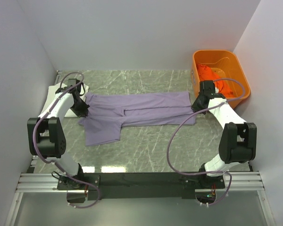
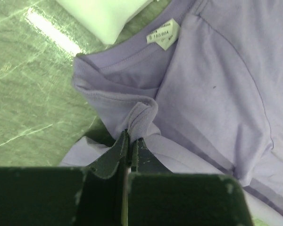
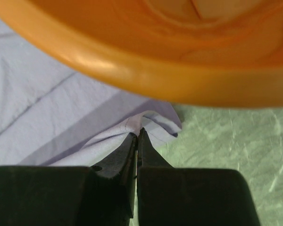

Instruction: Fold and stack the t-shirts

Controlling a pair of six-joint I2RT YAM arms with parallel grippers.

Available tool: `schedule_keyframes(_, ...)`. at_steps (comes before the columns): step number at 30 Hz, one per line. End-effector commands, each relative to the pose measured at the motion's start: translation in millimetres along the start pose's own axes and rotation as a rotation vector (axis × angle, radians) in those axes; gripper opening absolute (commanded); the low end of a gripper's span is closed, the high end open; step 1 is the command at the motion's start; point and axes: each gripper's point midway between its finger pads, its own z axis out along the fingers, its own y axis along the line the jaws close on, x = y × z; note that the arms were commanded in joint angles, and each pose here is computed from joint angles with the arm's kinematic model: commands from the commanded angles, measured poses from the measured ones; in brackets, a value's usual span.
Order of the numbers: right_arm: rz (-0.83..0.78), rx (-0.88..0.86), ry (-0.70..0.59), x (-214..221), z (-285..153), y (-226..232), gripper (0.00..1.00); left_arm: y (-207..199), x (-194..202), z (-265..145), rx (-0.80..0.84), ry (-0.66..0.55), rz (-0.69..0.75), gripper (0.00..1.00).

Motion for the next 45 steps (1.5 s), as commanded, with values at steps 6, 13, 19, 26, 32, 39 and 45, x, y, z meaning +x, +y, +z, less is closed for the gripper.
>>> schedule_keyframes(6, 0.027, 0.018, -0.158, -30.4, 14.3, -2.4, 0.02, -16.0, -18.1, 2.0, 0.053, -0.058, -0.025, 0.01)
schedule_keyframes(13, -0.008, 0.014, -0.150, -21.1, 27.4, 3.8, 0.10, -16.4, -15.8, 9.9, 0.058, -0.056, -0.027, 0.04)
schedule_keyframes(19, -0.058, -0.015, -0.202, -28.2, 11.2, 23.5, 0.36, -25.6, -20.2, 0.7, 0.119, -0.079, -0.024, 0.26)
schedule_keyframes(26, -0.198, -0.161, -0.267, -22.1, -35.7, 79.0, 0.52, -22.7, -30.7, -30.0, 0.156, -0.160, -0.033, 0.80)
schedule_keyframes(32, -0.429, -0.506, -0.141, 54.1, -66.1, 167.3, 0.52, 6.4, -5.6, -42.7, 0.147, -0.166, -0.031, 0.94)
schedule_keyframes(39, -0.541, -0.773, 0.186, 178.6, -77.6, 228.9, 0.51, 57.5, 65.0, -12.4, 0.097, -0.069, -0.033, 0.83)
schedule_keyframes(45, -0.546, -0.868, 0.383, 245.6, -84.4, 262.6, 0.51, 72.1, 91.8, 9.3, 0.090, -0.025, -0.071, 0.79)
